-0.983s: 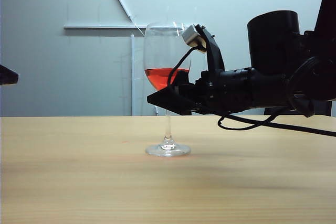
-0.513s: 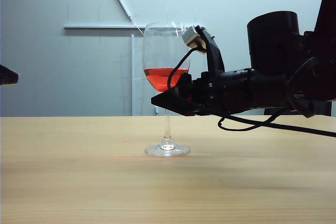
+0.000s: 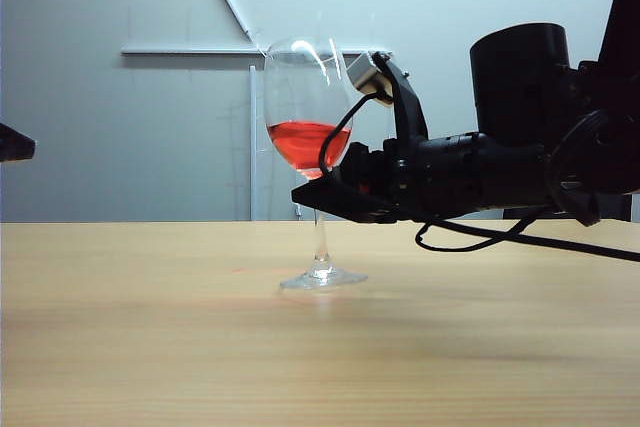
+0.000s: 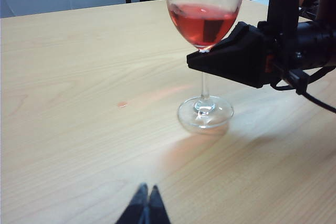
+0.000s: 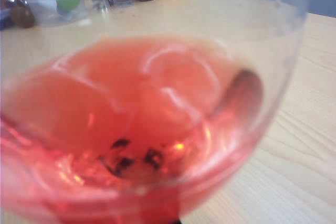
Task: Gently pick up the goblet, rotate it counterclockwise for two full turns (viewing from above), and then place it back on the table.
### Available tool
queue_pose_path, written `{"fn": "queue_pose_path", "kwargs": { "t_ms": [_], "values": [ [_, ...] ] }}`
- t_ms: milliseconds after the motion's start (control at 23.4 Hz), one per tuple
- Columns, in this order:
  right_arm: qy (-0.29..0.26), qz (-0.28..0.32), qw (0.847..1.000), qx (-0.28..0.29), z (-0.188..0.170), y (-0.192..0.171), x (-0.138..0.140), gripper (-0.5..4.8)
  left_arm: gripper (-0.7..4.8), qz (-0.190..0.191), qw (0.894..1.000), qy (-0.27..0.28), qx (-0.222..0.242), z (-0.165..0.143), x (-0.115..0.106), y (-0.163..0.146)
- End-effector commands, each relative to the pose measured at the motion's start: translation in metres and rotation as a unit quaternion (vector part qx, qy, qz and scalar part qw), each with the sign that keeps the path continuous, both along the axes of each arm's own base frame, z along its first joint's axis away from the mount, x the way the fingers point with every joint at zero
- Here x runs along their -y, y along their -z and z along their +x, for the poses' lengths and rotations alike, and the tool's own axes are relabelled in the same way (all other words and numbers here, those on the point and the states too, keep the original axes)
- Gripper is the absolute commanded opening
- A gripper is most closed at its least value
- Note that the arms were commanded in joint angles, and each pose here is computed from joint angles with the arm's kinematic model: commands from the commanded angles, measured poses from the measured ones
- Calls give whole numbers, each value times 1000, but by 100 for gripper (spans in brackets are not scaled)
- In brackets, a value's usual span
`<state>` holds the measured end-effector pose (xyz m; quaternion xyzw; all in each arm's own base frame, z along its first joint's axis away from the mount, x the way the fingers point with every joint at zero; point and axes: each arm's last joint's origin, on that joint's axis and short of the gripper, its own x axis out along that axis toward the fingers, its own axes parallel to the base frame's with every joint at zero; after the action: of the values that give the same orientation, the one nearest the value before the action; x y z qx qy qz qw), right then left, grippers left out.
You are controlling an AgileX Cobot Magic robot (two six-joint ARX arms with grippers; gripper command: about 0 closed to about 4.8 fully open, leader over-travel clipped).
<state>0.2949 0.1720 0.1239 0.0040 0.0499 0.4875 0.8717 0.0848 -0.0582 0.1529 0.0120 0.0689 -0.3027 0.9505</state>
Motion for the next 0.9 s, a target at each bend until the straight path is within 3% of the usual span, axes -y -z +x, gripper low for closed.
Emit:
{"fn": "queue_pose_path", "kwargs": {
  "t_ms": [43,256,470,726,897],
  "values": [
    [5,39,999,31,1,-13,-1,-6,-5,-4,1000,0,7,0,0,-3],
    [33,101,994,-18,2,-19,1,-6,-5,-4,1000,0,7,0,0,-3],
    [63,165,980,-97,3,-27,3,-6,-5,-4,1000,0,7,0,0,-3],
    [140,135,974,-119,-1,-50,9,-6,-5,-9,1000,0,14,-1,0,-4],
    [195,48,973,-115,-12,-68,18,-6,-5,-24,999,0,37,-3,-2,-8]
  ]
}}
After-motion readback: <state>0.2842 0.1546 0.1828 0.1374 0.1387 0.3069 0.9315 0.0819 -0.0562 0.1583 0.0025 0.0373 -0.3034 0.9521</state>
